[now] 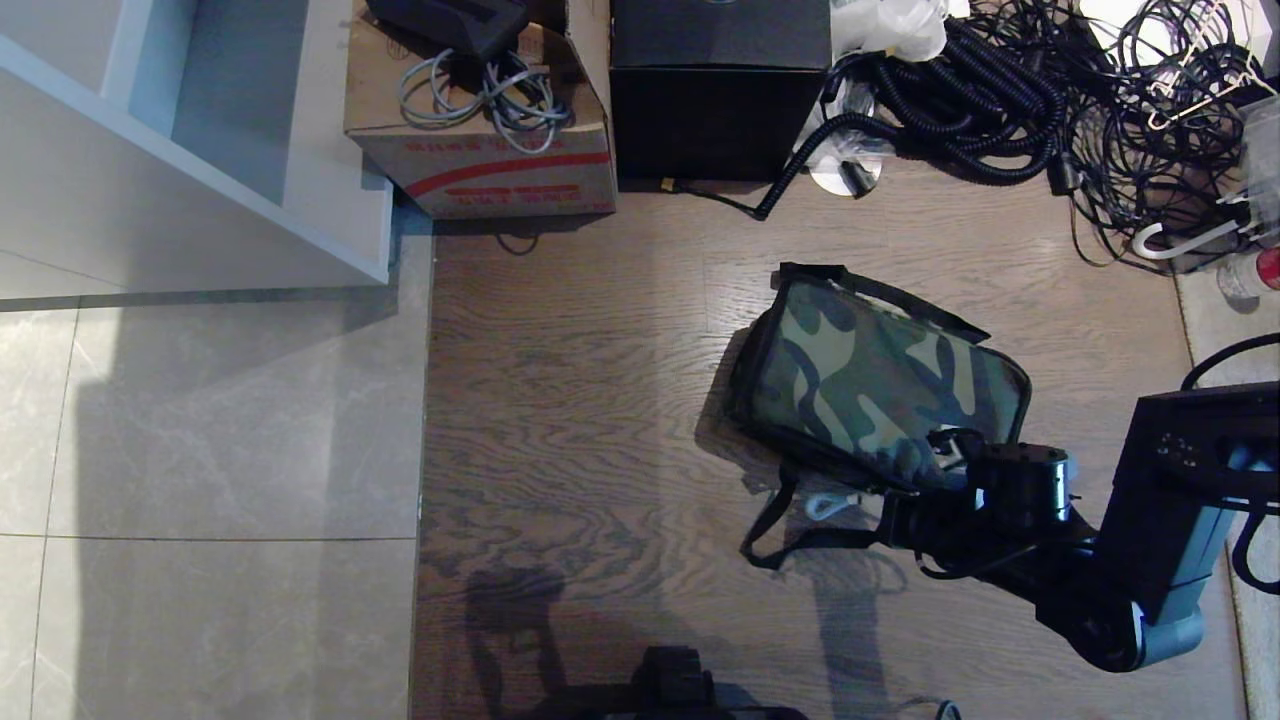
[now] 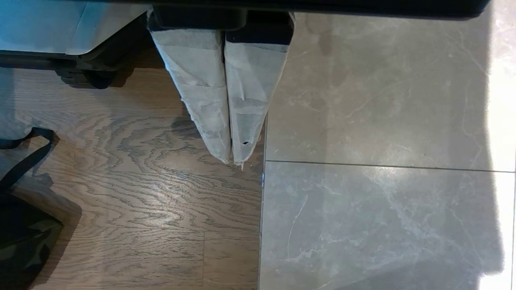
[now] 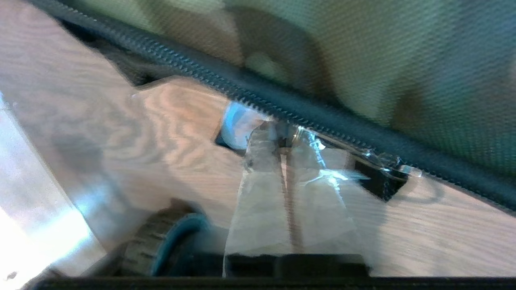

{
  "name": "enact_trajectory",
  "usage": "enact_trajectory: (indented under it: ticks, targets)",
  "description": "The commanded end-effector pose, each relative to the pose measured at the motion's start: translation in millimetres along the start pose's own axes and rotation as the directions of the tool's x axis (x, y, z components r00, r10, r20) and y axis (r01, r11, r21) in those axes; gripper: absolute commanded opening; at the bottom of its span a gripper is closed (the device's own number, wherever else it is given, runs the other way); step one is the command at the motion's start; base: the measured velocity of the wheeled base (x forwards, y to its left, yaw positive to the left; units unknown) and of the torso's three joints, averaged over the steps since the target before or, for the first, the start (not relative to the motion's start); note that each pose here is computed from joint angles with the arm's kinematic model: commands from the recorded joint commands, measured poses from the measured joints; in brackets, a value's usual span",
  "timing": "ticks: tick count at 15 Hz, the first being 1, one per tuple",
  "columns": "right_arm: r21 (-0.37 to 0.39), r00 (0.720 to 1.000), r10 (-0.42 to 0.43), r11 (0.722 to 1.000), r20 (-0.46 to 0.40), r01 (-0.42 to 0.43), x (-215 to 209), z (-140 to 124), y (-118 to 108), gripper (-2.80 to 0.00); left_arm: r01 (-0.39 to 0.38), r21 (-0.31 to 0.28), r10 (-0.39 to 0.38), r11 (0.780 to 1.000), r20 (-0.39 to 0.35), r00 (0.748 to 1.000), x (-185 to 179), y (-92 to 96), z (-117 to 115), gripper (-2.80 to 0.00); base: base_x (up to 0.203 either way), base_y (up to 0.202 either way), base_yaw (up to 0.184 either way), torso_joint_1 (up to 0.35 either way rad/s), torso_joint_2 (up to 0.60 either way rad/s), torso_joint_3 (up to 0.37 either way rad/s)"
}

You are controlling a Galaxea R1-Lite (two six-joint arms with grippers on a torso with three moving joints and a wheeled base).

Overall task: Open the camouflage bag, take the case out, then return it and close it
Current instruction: Open the top of the storage box

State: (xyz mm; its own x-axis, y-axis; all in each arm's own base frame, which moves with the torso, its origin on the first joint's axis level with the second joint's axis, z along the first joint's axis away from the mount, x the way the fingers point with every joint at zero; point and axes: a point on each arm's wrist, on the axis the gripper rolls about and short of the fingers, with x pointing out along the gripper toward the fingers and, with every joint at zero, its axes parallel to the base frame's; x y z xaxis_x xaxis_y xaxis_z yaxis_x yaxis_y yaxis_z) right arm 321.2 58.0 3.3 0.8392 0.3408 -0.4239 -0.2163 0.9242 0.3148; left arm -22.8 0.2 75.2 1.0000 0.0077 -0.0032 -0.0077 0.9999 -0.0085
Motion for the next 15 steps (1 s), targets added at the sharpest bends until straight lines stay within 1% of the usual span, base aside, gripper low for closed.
enact_trajectory:
  ticks: [1,4,7,8,11,15]
  targets:
    - [-0.003,1.0,-0.013,1.0,0.014,0.013,-1,1,0,-2.8,0.0,-0.001,0.0,1.0,0.0,1.0,0,0.0,0,-2.8,0.0,0.0,0.0,0.0,0.0,0.0]
    - [-0.043,0.999,-0.035,0.998,0.027,0.036,-8,3,2,-2.8,0.0,-0.001,0.0,1.0,0.0,1.0,0,0.0,0,-2.8,0.0,0.0,0.0,0.0,0.0,0.0]
    - [-0.063,0.999,-0.036,0.997,0.029,0.038,-30,12,7,-2.8,0.0,-0.001,0.0,1.0,0.0,1.0,0,0.0,0,-2.8,0.0,0.0,0.0,0.0,0.0,0.0]
    - [-0.067,0.999,-0.051,0.996,0.003,0.051,-39,15,6,-2.8,0.0,-0.001,0.0,1.0,0.0,1.0,0,0.0,0,-2.8,0.0,0.0,0.0,0.0,0.0,0.0]
    - [-0.081,0.991,-0.116,0.991,-0.068,0.11,-65,21,-2,-2.8,0.0,-0.001,0.0,1.0,0.0,1.0,0,0.0,0,-2.8,0.0,0.0,0.0,0.0,0.0,0.0]
    - [-0.14,0.98,-0.184,0.975,-0.071,0.172,-77,23,-19,-2.8,0.0,-0.001,0.0,1.0,0.0,1.0,0,0.0,0,-2.8,0.0,0.0,0.0,0.0,0.0,0.0]
